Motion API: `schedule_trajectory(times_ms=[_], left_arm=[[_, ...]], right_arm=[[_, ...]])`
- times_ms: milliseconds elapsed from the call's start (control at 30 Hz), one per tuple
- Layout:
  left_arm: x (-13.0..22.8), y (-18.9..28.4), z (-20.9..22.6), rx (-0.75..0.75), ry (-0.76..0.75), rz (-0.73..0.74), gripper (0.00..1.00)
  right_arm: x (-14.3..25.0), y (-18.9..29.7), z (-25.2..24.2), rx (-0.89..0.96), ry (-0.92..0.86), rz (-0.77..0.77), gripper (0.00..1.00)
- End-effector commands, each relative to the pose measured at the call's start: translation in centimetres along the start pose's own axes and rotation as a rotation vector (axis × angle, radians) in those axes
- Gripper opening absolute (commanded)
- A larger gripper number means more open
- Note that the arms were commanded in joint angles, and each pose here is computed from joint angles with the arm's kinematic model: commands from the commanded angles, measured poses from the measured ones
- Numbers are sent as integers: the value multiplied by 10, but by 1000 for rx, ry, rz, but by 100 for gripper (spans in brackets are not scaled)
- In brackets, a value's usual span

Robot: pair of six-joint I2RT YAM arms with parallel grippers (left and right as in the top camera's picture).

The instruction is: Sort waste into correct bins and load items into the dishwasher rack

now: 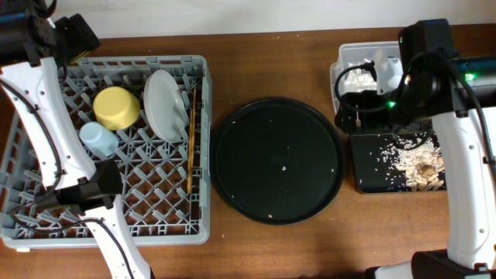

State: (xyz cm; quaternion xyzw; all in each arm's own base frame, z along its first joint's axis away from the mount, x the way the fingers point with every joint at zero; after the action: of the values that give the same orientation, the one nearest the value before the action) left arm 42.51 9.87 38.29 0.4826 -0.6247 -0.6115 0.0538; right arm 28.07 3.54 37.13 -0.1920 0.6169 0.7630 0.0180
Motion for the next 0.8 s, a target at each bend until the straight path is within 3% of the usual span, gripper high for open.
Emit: schedule_trajectory(times_ms=[0,200,300,467,600,767], left_arm=[[0,0,1,-3,13,1,99],[0,0,1,-3,13,1,99],[0,0,1,-3,13,1,99],[0,0,1,-3,14,1,99],[0,0,1,-3,13,1,99],[0,0,1,-3,14,1,99]], right_arm=[[12,4,-2,46,-8,58,99],[16,8,-10,154,-5,69,99],[39,19,-10,234,0,42,99],[70,13,-6,281,54,-299,99],[103,-29,-6,279,100,-592,98],[141,-82,-7,258,158,-838,99]])
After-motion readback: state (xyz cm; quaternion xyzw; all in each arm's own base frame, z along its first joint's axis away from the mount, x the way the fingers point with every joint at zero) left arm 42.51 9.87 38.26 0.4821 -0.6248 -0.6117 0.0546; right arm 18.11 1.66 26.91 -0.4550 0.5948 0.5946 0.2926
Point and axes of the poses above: each gripper's point midway between its finger pads, its own y axis back along the fingers, its own z axis along the line the jaws close on, x = y × z, the point moved 9 cm from there along y, back along the fingers, and after that the axes turned 12 degrees about y, right-handed, at the moved point
